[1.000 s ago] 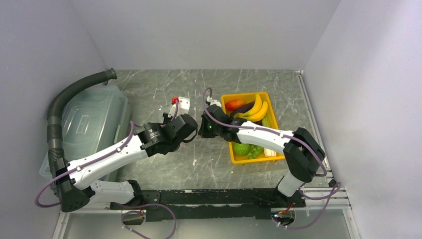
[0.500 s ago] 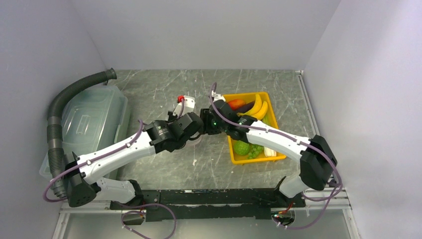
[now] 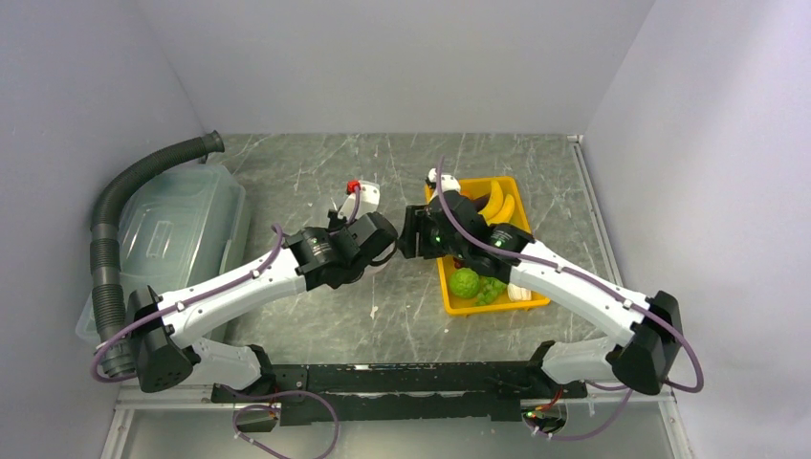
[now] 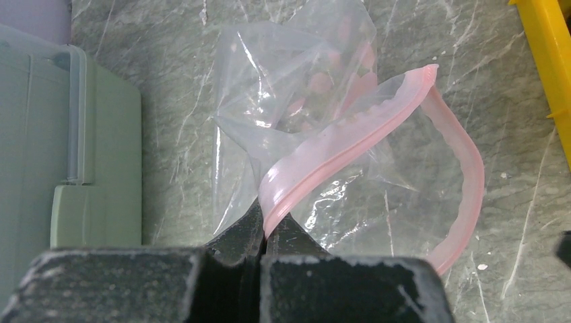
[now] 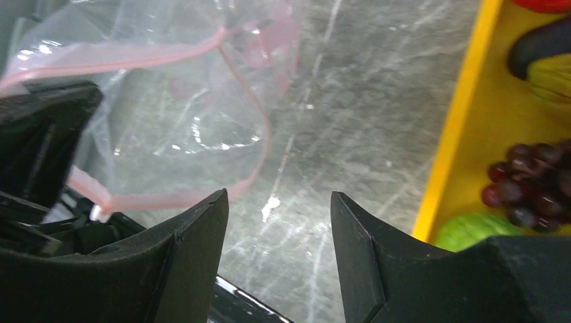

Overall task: Place the food in the zip-top bag and seal the zipper
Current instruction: Open the zipper of the food storage bag at the center of the board, then pick up the fake vegetable from the bin.

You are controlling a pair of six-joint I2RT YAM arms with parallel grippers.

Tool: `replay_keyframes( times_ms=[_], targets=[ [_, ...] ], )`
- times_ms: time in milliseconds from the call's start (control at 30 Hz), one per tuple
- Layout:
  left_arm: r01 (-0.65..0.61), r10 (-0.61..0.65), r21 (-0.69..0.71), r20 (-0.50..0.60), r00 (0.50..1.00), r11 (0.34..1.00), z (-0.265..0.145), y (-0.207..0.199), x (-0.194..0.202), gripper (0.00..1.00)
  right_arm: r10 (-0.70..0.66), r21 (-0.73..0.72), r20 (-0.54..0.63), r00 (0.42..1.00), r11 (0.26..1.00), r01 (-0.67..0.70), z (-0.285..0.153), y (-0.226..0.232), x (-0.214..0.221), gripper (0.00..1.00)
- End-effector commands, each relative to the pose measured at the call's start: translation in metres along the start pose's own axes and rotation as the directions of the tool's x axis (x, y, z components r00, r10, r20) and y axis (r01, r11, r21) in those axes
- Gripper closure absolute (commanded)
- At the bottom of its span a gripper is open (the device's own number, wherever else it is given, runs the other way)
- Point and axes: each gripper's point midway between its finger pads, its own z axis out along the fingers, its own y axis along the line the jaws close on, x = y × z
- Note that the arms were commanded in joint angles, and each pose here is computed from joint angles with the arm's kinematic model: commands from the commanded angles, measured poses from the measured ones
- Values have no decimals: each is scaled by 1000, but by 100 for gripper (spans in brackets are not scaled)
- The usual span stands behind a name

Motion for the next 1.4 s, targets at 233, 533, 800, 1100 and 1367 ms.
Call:
replay_keyframes(
  times_ms=[233, 533, 800, 1100, 1367],
  targets=[
    [32, -33, 30, 27, 999, 999, -7, -1, -18, 100, -45, 341, 34, 998, 939, 31, -52, -88, -4, 38],
    [20, -21, 70, 24, 999, 997, -10, -5, -19, 100, 26, 567, 11, 1000, 824, -27, -79, -166, 9, 38],
    [21, -23, 131, 14, 1000, 991, -13, -14, -20, 100, 90, 685, -1, 996, 726, -65, -83, -217, 21, 39],
    [43, -46, 162, 15, 999, 986, -19, -12, -16, 100, 186, 708, -23, 982, 697, -116, -61, -256, 35, 37],
    [51, -56, 175, 20, 998, 983, -22, -9, -18, 100, 264, 717, -55, 963, 682, -146, -39, -284, 50, 30]
  ],
)
